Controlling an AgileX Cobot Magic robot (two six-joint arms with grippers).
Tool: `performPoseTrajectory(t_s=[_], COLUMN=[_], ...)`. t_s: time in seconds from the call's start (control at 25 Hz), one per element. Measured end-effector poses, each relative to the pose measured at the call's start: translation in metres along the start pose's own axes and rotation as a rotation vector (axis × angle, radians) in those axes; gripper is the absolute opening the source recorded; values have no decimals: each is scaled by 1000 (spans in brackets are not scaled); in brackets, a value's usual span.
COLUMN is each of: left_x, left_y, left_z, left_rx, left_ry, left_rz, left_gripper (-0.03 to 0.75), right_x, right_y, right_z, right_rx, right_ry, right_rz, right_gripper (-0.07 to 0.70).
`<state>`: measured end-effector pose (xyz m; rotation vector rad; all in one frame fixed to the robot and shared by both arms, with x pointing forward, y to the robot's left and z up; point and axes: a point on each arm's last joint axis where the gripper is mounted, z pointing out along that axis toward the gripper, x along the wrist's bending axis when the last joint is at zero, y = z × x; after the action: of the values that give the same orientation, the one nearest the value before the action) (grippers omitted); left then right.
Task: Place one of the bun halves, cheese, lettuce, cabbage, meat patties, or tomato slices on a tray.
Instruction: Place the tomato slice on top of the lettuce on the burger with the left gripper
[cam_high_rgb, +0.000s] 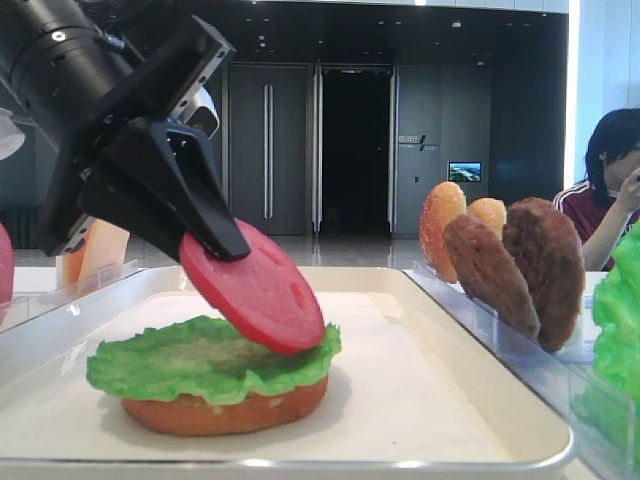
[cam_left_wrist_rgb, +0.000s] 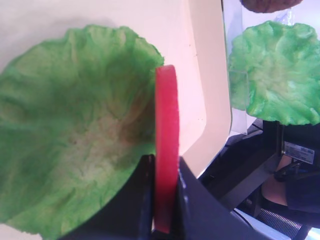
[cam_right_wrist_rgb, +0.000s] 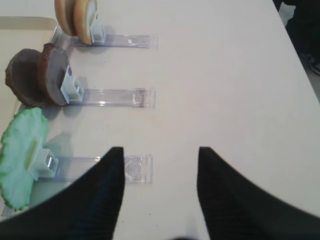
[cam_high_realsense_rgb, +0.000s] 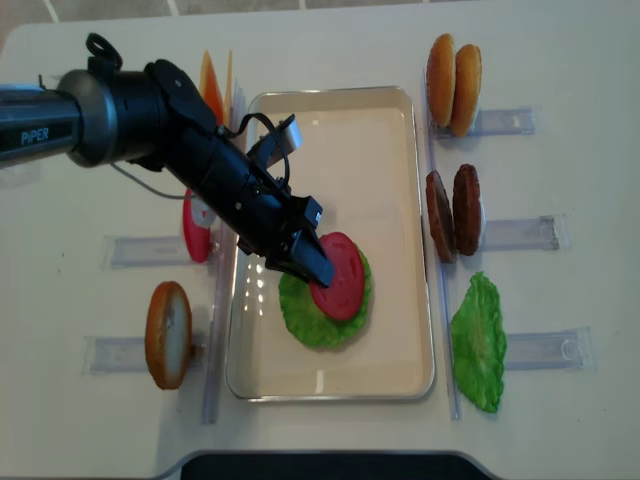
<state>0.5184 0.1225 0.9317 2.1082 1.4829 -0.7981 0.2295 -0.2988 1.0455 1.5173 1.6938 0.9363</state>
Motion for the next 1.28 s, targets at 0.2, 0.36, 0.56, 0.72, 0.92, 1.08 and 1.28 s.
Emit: performPoseTrajectory(t_s=[0.2,0.36,0.56,0.72,0.92,1.08,1.28], left_x=[0,0,1,-1,-12,-19,-26], left_y=[0,1,1,-1,0,-1,2], left_z=[0,0,0,-6,-23,-37,-61], left_rx=[-3,-8,-6,7,44,85,68], left_ry=[2,5,13,52,100,156,291], left_rz=[0,-15,-37,-49,-51,-47,-43], left_gripper=[111,357,615,645,647,647,647], right_x=[0,0,0,0,0,0,0], right_y=[0,0,0,0,0,0,0], right_z=[0,0,0,0,0,0,0], right_rx=[0,0,0,0,0,0,0], right_ry=[0,0,0,0,0,0,0], right_rz=[0,0,0,0,0,0,0], right_gripper=[353,353,353,353,353,353,353])
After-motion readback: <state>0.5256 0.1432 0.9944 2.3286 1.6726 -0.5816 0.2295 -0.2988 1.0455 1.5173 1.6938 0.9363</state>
